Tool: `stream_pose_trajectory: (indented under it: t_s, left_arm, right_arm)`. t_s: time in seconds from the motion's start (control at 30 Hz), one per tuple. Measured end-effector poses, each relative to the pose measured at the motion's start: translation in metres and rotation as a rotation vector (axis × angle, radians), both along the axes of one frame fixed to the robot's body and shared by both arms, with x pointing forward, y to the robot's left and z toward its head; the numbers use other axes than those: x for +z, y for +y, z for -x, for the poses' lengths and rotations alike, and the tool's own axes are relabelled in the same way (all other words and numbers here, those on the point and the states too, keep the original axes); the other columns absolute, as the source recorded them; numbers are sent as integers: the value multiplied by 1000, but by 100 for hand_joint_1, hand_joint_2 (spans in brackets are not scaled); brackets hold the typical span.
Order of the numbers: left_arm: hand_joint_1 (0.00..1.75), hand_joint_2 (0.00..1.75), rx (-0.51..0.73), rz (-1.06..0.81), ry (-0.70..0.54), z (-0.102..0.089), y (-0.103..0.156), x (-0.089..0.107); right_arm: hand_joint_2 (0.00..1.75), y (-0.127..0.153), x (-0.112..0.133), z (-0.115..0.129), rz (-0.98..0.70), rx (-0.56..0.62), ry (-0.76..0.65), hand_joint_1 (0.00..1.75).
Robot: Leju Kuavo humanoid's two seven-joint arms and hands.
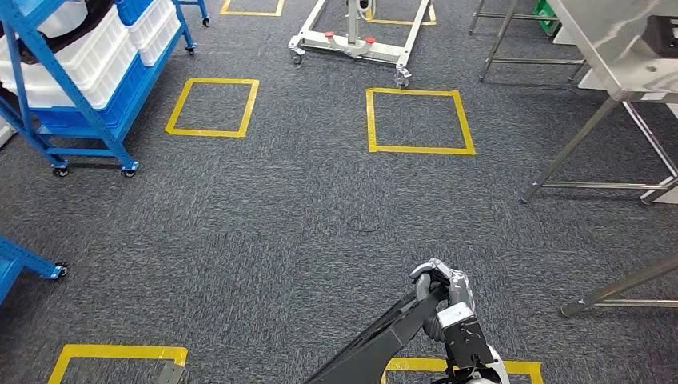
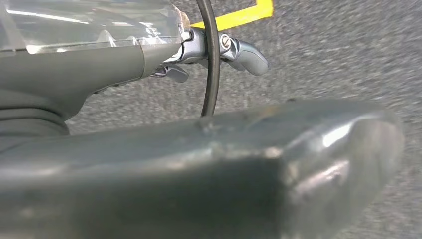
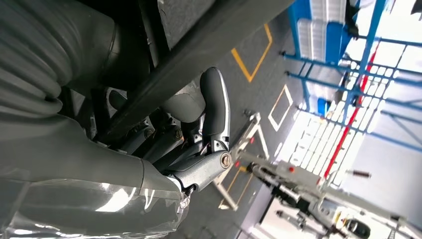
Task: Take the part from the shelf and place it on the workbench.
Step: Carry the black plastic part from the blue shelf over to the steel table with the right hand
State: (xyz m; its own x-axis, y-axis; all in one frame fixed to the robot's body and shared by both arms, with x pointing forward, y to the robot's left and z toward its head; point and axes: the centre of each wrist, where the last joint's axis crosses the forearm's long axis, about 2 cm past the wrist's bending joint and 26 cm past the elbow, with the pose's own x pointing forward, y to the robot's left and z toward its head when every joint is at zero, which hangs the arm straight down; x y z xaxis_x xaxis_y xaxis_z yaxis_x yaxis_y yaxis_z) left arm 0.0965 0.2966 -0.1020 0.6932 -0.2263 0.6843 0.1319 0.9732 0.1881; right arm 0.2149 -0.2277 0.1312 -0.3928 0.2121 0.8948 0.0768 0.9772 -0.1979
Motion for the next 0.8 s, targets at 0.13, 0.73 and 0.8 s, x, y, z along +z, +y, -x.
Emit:
stream_pose_trajectory:
  t_s: [0.13, 0.73, 0.8]
  left_arm:
    - [0, 0, 2, -7, 17, 5, 1, -1]
    - [0, 0, 1, -45, 14, -4, 14, 1]
    - [0, 0, 2, -48, 16, -3, 16, 1]
  right_arm:
    - [175, 1, -2, 1, -4, 4, 7, 175]
    - [175, 15, 1, -2, -26, 51, -23, 175]
    - [175, 16, 1, -2, -29, 54, -23, 175]
